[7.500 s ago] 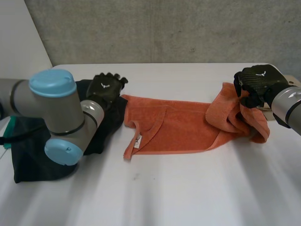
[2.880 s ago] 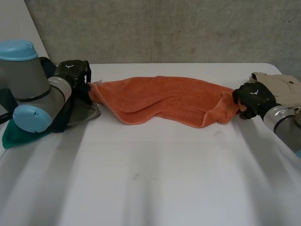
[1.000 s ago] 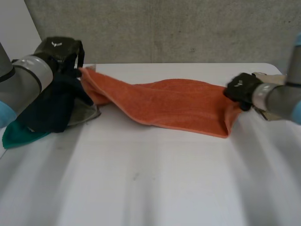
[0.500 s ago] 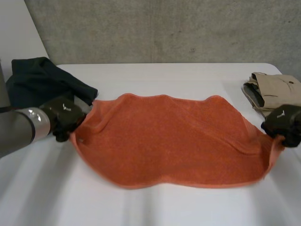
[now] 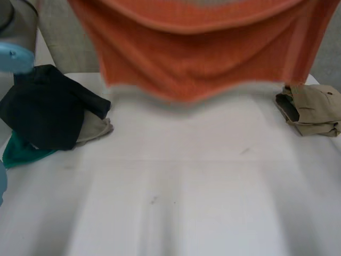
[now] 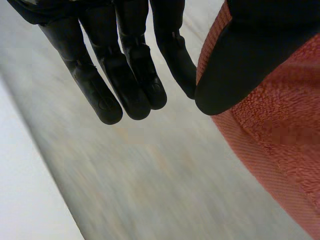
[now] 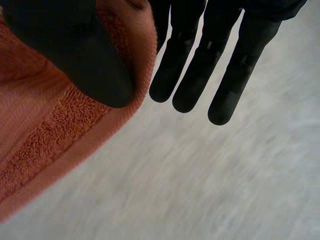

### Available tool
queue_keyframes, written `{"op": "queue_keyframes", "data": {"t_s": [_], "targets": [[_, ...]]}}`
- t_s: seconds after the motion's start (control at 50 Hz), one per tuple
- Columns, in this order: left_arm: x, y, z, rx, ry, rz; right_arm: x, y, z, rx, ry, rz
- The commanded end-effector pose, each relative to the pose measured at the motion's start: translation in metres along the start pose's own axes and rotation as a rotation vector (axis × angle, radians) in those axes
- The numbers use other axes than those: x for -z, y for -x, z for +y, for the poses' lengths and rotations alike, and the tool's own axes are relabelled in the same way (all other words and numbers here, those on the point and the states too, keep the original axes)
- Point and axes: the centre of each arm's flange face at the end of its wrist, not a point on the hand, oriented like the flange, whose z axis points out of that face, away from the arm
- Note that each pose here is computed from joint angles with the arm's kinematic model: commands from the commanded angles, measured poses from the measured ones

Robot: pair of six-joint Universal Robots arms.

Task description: Fold the laundry.

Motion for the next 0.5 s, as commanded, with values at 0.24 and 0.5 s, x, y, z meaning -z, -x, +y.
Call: {"op": "queue_keyframes", "data": {"t_s": [0.24,0.5], "targets": [[0.007,0.007,0.077,0.132,0.109,-0.003,0.043,0.032,0.069,-0.134,0.113,-0.123],[0.100,-0.010,0.188,0.111,0.579,0.159,0.153,0.069,0.161,-0.062,0.620,-0.428]]}}
